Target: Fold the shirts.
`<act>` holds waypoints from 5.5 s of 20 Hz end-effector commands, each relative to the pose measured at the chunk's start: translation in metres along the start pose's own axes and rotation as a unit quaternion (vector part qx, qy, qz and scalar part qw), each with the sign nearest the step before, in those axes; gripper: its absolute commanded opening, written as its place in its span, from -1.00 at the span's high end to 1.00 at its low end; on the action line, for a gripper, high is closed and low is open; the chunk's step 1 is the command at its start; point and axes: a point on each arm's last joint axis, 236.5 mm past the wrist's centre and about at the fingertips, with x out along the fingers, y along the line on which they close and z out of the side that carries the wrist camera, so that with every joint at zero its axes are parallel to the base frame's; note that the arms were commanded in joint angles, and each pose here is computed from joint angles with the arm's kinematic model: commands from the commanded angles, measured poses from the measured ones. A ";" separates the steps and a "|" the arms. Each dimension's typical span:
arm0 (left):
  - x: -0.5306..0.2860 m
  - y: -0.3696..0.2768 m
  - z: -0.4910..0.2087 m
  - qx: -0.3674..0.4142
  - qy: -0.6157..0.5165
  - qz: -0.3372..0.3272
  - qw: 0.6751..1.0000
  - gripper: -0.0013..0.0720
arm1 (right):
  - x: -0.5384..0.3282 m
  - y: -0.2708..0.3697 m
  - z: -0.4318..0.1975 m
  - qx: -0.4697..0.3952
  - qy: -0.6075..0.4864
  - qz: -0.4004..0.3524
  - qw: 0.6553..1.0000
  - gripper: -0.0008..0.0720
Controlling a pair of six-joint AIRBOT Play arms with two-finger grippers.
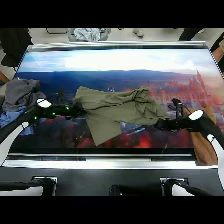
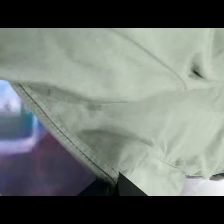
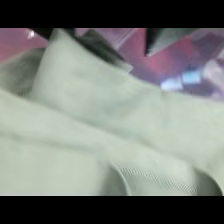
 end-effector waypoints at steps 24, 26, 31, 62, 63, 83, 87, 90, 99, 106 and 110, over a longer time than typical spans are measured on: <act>-0.597 -0.326 -0.075 0.355 -0.635 -0.115 0.676 0.89 | -0.638 0.180 0.006 -0.252 -0.629 -0.358 0.642 0.88; -0.599 -0.328 -0.082 0.348 -0.636 -0.125 0.677 0.89 | -0.643 0.181 0.000 -0.252 -0.627 -0.365 0.640 0.88; -0.551 -0.290 -0.041 0.326 -0.568 -0.064 0.753 0.89 | -0.602 0.140 0.013 -0.235 -0.538 -0.389 0.710 0.88; -0.086 0.032 0.179 0.104 -0.128 0.053 0.985 0.90 | -0.071 -0.038 0.218 -0.169 -0.079 -0.121 0.975 0.88; -0.083 0.044 0.156 0.085 -0.076 0.060 0.992 0.90 | -0.066 -0.033 0.194 -0.166 -0.031 -0.103 0.980 0.88; -0.077 0.107 0.087 0.030 0.081 0.161 0.983 0.35 | -0.023 -0.041 0.129 -0.147 0.116 -0.064 0.980 0.10; -0.106 0.099 0.086 0.019 0.087 0.150 0.985 -0.46 | -0.059 -0.041 0.117 -0.157 0.129 -0.055 0.977 -0.45; -0.135 0.095 0.056 0.016 0.122 0.146 0.982 -0.46 | -0.108 -0.063 0.076 -0.107 0.179 -0.031 0.978 -0.45; -0.107 0.144 -0.162 -0.028 0.193 0.137 0.971 -0.46 | -0.091 -0.075 -0.022 -0.069 0.177 -0.039 0.981 -0.45; -0.070 0.129 -0.196 -0.065 0.183 0.100 0.976 -0.44 | -0.087 -0.073 -0.033 -0.068 0.192 -0.031 0.979 -0.56; -0.058 0.132 -0.178 -0.080 0.133 0.120 0.980 0.21 | -0.077 -0.063 -0.052 -0.071 0.193 -0.014 0.979 -0.62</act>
